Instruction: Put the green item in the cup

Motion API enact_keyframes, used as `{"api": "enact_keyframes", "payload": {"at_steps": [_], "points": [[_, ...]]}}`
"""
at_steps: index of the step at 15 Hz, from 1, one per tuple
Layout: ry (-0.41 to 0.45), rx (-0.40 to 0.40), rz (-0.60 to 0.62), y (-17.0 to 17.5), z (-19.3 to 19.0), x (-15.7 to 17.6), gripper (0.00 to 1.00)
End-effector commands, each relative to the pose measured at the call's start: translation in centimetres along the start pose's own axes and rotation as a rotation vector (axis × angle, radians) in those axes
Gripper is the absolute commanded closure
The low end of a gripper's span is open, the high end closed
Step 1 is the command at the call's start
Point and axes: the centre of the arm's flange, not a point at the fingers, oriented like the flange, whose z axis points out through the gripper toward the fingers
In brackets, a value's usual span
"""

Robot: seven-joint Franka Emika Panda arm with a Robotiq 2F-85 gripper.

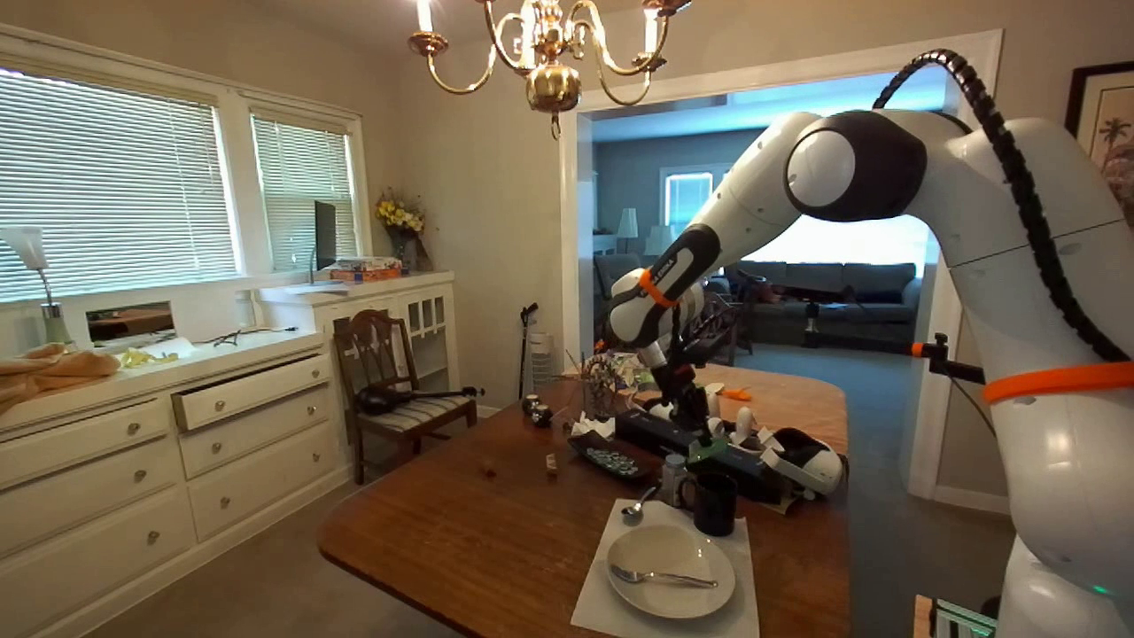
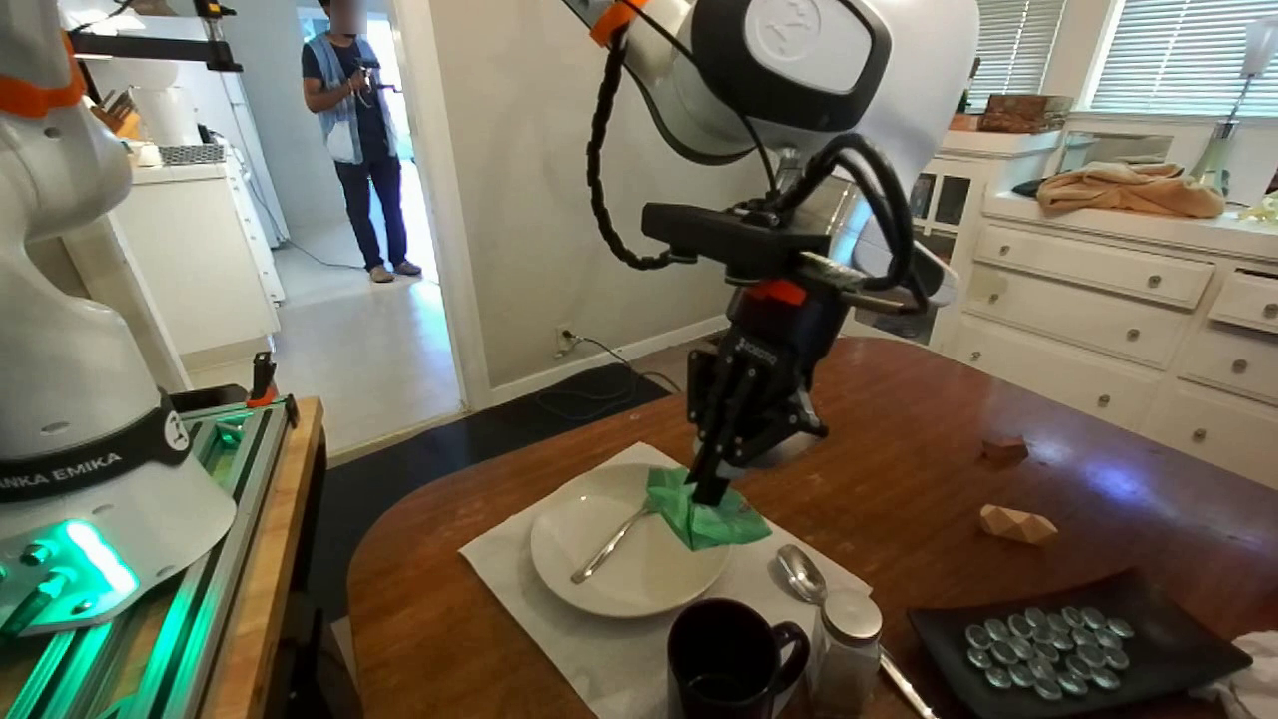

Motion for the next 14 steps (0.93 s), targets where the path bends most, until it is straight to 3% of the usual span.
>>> {"api": "enact_keyframes", "payload": {"at_steps": [1,14], "points": [[-0.006,-0.026,0.019,1.7,1.1,0.0,0.98],[-0.033,-0.012,0.106,3.5,6.6,-0.6,0.98]]}}
